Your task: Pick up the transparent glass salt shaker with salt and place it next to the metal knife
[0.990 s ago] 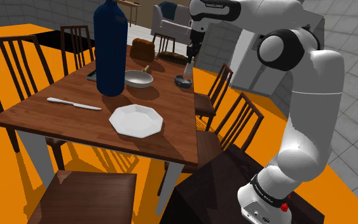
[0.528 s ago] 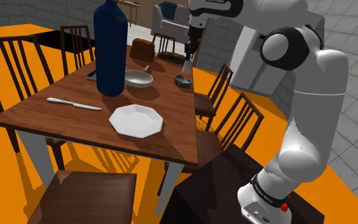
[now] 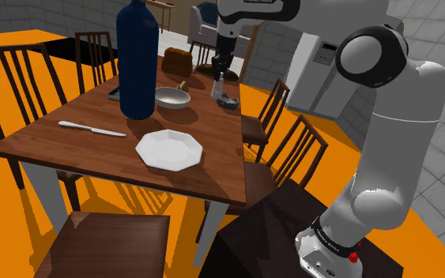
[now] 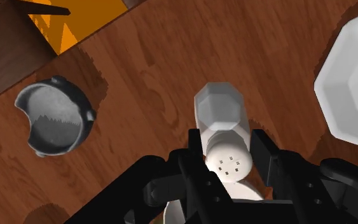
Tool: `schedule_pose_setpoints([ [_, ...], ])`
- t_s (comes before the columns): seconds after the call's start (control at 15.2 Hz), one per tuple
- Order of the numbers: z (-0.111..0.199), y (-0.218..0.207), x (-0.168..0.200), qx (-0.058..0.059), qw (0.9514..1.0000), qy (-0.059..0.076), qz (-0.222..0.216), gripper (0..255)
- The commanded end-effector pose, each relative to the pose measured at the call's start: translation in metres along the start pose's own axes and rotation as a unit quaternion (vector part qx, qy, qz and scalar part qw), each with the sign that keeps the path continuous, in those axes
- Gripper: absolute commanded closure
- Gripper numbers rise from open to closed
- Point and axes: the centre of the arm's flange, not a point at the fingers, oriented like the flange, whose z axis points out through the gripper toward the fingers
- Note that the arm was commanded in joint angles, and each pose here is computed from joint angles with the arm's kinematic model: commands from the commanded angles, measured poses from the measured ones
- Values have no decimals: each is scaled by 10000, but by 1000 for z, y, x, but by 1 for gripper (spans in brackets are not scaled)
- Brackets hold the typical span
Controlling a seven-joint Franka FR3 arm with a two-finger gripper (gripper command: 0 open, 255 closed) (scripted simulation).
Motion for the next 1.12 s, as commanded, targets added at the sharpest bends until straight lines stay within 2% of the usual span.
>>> schedule_pose_setpoints([
  [0.0, 2, -25, 3, -3, 10000, 1, 7, 255],
  [1.06, 23, -232, 39, -3, 10000, 1, 7, 255],
])
